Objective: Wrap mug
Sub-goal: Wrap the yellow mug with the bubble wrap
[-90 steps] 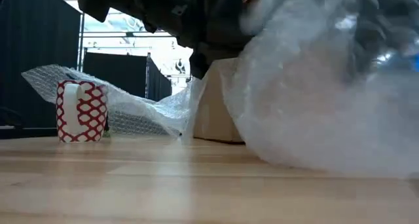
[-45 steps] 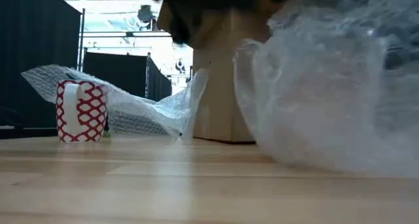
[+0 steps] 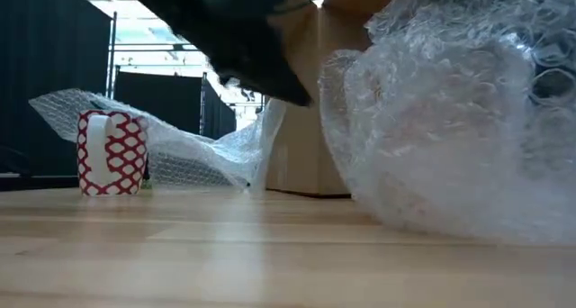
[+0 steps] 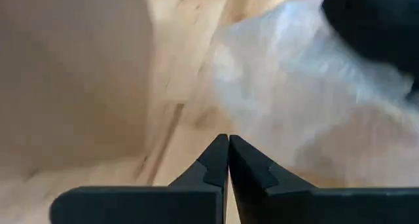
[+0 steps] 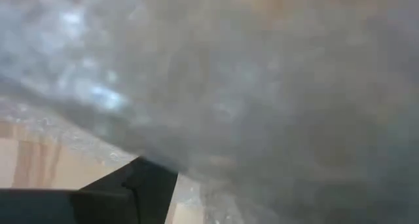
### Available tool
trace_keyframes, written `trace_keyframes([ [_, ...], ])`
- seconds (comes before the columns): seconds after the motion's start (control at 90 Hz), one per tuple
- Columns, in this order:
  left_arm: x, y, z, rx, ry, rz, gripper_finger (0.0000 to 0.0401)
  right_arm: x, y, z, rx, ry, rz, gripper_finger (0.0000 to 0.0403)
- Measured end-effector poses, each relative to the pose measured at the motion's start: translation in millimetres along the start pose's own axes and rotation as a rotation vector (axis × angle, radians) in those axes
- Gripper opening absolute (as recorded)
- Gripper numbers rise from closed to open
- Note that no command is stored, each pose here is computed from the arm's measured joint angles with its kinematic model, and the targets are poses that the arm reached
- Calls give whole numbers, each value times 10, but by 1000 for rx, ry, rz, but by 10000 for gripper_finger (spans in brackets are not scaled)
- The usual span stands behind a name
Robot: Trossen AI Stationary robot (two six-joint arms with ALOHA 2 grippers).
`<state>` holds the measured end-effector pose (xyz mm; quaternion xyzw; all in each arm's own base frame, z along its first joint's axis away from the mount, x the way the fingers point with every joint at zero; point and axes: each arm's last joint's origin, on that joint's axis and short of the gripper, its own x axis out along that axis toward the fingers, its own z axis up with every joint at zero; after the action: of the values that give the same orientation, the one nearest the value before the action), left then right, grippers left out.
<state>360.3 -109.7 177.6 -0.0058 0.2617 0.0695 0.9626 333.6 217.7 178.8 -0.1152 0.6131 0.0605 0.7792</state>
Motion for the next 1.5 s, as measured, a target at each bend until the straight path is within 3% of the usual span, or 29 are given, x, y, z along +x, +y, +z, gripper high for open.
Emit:
trace_keyframes([
  [0.222,-38,-210,130,40,-156,-227,0,-7,1,2,0,-4,0,251],
  [0.511,124,-345,-36,41,-158,-335,0,-5,-17,28,-5,-21,5,251],
  [0.744,204,-371,-41,36,-171,-350,0,-102,-28,39,10,-53,22,251],
  [1.056,226,-333,-32,28,-165,-338,0,-575,-129,35,62,-187,46,251],
  [1.244,228,-328,-28,25,-168,-326,0,-899,-211,-126,83,-164,56,251],
  [1.389,229,-327,-28,24,-168,-321,0,-1197,-268,-230,170,-184,172,251],
  [1.5,229,-326,-29,24,-169,-319,0,-1382,-240,-202,247,-286,287,251],
])
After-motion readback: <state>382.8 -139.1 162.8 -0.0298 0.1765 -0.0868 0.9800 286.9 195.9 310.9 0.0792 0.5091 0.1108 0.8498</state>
